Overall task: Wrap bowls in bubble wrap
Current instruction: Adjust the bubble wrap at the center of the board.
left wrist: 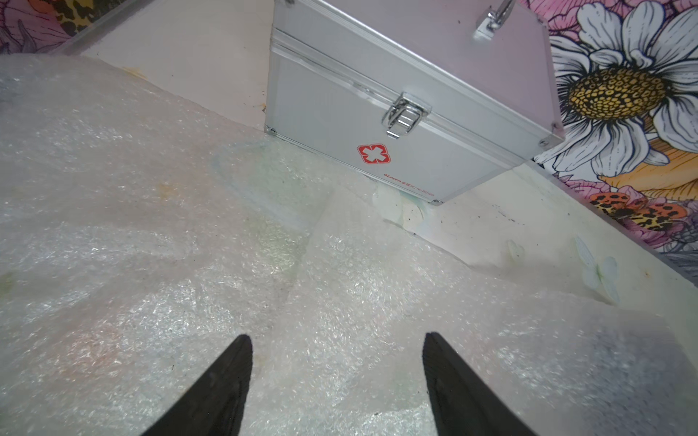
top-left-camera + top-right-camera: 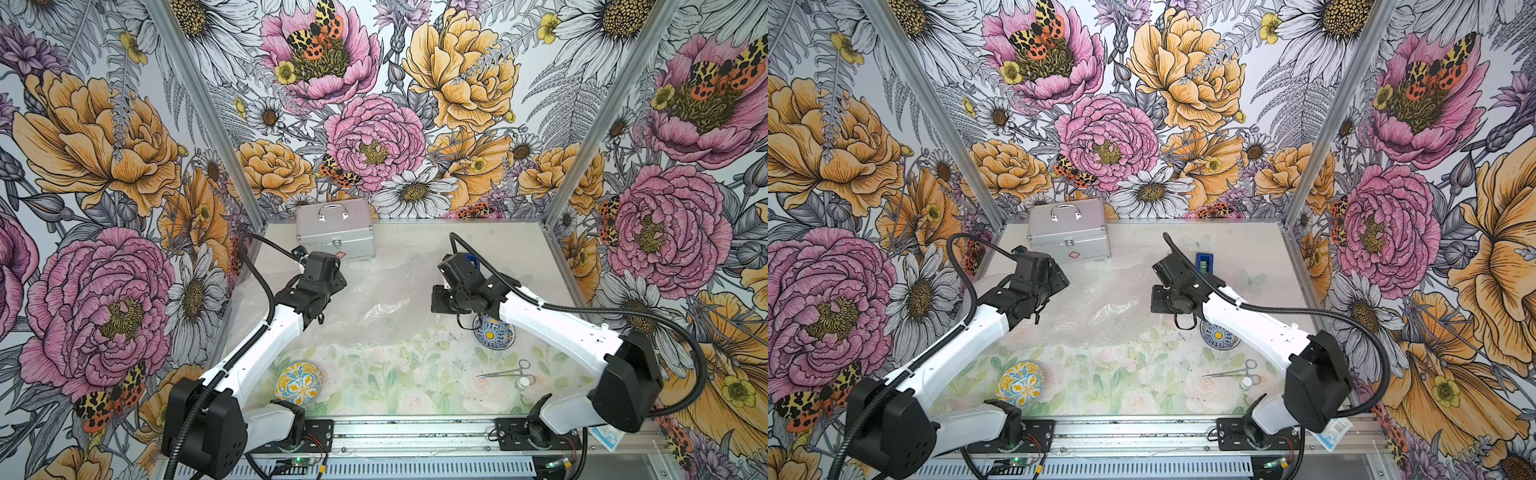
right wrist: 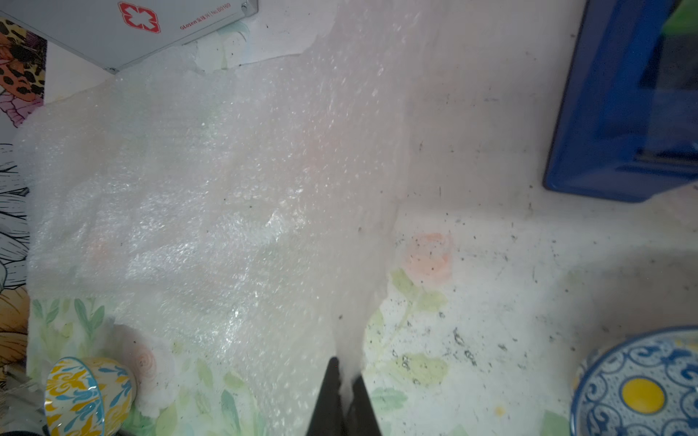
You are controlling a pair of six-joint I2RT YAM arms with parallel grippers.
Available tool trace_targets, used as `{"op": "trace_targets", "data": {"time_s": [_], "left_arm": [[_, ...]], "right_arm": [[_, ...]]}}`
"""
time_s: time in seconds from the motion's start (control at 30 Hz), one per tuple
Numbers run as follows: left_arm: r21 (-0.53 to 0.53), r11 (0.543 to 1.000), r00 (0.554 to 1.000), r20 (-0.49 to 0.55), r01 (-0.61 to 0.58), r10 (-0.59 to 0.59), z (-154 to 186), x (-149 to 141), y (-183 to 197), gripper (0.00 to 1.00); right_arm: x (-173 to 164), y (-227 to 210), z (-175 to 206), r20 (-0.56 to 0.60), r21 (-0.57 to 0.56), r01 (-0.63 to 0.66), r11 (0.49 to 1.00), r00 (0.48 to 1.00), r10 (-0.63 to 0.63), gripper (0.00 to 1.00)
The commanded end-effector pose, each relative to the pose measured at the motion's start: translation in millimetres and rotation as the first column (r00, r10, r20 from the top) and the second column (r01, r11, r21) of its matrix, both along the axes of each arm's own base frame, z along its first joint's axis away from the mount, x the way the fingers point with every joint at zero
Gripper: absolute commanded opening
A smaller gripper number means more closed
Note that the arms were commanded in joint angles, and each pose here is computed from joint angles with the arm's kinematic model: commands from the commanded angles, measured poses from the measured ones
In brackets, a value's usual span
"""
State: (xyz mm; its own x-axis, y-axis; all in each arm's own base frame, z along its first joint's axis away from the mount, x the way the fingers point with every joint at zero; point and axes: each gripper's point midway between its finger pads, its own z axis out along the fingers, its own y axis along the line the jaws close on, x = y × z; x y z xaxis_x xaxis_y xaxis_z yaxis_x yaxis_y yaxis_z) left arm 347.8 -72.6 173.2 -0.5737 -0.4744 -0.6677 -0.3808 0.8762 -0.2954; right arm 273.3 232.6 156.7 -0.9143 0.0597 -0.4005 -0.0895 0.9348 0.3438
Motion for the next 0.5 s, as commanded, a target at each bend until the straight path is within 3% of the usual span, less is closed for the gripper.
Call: {"op": "trace_targets", "data": {"time_s": [0.0,0.13,0.33,0.4,0.47], "left_arm": [[0.014,0.997,0.997,-0.017,0.074,-0.074,-7.1,2.2,-26.2,0.75],[0.002,0.997,0.995,-0.071,0.075,-0.075,-30.1,-5.4,-36.1,0.79],[-0.049,0.999,0.988,-0.155,0.017,-0.025,-58.0,-14.1,-19.8,0.80],[-0.061,0.998,0.987,-0.162,0.016,-0.026,-60.5,-14.0,-17.8,0.80],[-0.064,0.998,0.986,-0.162,0.024,-0.034,-61.9,-13.1,-19.3,0.80]], "right_arm": [[-45.2,-22.0,-49.0,-0.175,-0.083,0.033,0.996,0.983,-0.047,0.01],[-59.0,-25.2,-69.7,-0.231,-0.121,0.023,0.992,0.972,-0.051,0.00],[-71.6,-42.6,-95.0,-0.274,-0.204,0.024,0.979,0.958,-0.081,0.00],[-76.4,-48.0,-100.3,-0.285,-0.219,0.034,0.975,0.954,-0.097,0.05],[-78.9,-54.3,-101.8,-0.281,-0.235,0.047,0.971,0.953,-0.115,0.18]]}}
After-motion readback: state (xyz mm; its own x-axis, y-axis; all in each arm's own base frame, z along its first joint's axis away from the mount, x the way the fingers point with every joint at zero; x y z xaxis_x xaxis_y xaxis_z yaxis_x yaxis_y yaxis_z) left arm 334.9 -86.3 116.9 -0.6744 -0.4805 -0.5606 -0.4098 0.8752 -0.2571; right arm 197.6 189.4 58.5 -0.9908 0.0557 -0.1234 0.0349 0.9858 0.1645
